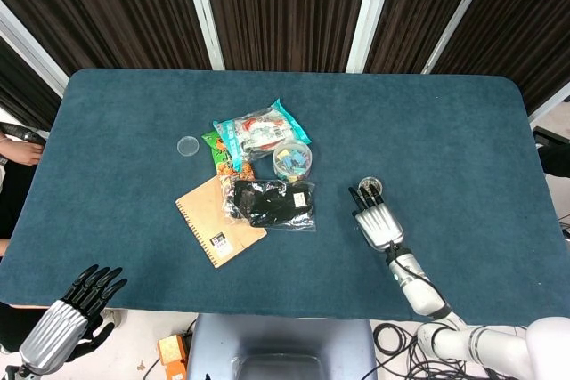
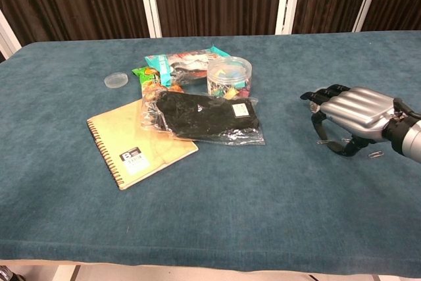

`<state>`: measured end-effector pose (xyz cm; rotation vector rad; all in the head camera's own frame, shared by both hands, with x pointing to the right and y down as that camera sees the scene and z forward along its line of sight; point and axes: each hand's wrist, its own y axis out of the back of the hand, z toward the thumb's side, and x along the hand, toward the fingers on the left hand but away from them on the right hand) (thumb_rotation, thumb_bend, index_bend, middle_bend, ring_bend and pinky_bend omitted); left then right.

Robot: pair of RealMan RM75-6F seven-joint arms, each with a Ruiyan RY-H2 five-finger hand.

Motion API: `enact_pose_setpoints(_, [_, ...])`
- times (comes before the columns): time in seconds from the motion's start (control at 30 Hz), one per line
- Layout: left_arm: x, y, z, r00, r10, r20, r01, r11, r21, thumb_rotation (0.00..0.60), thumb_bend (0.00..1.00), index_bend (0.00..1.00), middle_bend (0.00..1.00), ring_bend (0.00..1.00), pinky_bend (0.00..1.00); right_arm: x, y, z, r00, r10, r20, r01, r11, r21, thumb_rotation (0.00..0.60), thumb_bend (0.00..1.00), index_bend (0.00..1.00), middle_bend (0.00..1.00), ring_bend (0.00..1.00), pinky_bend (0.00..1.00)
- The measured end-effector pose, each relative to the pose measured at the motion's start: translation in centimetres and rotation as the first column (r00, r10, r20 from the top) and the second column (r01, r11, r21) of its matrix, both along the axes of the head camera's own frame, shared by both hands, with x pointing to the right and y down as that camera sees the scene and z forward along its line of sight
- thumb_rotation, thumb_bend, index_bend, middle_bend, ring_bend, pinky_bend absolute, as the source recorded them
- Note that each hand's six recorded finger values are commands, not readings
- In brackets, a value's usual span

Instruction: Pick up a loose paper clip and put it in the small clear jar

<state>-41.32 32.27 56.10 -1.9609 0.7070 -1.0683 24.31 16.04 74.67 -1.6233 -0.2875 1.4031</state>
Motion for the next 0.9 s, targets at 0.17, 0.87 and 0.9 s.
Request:
enact_pose_setpoints(0.17, [-0.01, -0.03, 0.06, 1.0, -0.004, -0.012, 0.004, 1.0, -0.013, 0.6, 0.38, 0.0, 0.0, 0.0, 0.0, 0.08, 0.11, 0.02, 1.0, 0.005, 0.004, -0.005, 1.0, -0.002, 0.6, 0.31, 0.58, 0.0, 0.0, 0.0])
enact_pose_setpoints(0.87, [-0.15, 0.06, -0.04, 1.0, -0.003, -0.013, 0.002, 1.0, -0.023, 0.6, 0.37, 0.0, 0.0, 0.0, 0.0, -0.15, 0.29, 0.14, 1.0, -0.007, 0.013, 0.007, 1.0, 0.003, 0.6, 0.36, 0.65, 0.0, 0.0, 0.0])
enact_pose_setpoints(0.9, [-0.15, 0.03, -0.06, 1.0, -0.003, -0.013, 0.002, 1.0, -0.022, 0.6, 0.37, 0.0, 0.0, 0.0, 0.0, -0.18, 0.25, 0.1, 1.0, -0.006, 0.015, 0.006, 1.0, 0.004, 0.6, 0.36, 0.65, 0.0, 0.0, 0.0])
